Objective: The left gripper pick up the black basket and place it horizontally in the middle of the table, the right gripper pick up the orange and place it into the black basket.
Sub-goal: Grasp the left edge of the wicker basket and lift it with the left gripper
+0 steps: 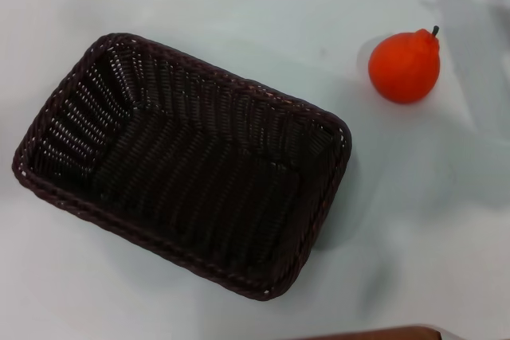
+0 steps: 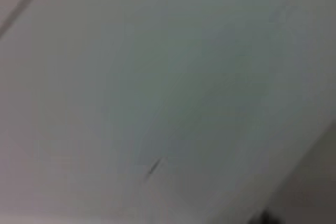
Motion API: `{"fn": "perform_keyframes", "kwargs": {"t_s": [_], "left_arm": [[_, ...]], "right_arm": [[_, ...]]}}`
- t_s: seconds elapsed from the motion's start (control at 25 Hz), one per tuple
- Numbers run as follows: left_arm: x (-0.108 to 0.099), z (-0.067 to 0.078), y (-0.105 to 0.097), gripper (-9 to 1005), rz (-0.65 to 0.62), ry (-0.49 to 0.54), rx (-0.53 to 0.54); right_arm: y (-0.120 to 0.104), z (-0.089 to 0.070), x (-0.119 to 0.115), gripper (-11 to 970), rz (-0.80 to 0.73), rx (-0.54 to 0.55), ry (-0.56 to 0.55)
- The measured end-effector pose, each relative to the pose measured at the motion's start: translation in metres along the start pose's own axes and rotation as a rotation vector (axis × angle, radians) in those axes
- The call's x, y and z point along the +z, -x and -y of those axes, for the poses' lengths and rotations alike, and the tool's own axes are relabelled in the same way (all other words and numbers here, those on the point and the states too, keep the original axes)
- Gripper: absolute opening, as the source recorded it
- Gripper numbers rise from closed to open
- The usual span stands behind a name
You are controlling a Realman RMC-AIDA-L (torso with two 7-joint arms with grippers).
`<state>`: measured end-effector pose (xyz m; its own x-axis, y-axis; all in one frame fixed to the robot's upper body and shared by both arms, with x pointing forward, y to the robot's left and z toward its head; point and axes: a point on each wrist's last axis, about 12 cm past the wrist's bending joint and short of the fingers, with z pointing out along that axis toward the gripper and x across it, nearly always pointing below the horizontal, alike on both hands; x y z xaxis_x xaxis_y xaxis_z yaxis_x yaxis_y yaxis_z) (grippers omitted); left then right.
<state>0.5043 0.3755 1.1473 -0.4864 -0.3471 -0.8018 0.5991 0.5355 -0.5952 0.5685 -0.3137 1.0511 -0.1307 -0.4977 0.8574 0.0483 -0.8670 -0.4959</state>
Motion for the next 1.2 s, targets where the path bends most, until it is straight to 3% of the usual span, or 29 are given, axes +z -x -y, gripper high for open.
{"fn": "perform_keyframes", "kwargs": {"t_s": [0.2,0.4,1.2], "left_arm": [[0.012,0.007,0.019,828,-0.213,0.132,0.068],[0.028,0.009,0.027,828,-0.361,0.193,0.074],[0.088,0.011,0.017,829,-0.699,0.295,0.152]], "right_arm": [[-0.001,0.0,0.004,853,0.008,-0.004,0.007],[-0.001,-0.002,0.006,854,0.015,-0.004,0.024],[-0.003,-0.008,0.006,852,0.004,0.004,0.064]]}}
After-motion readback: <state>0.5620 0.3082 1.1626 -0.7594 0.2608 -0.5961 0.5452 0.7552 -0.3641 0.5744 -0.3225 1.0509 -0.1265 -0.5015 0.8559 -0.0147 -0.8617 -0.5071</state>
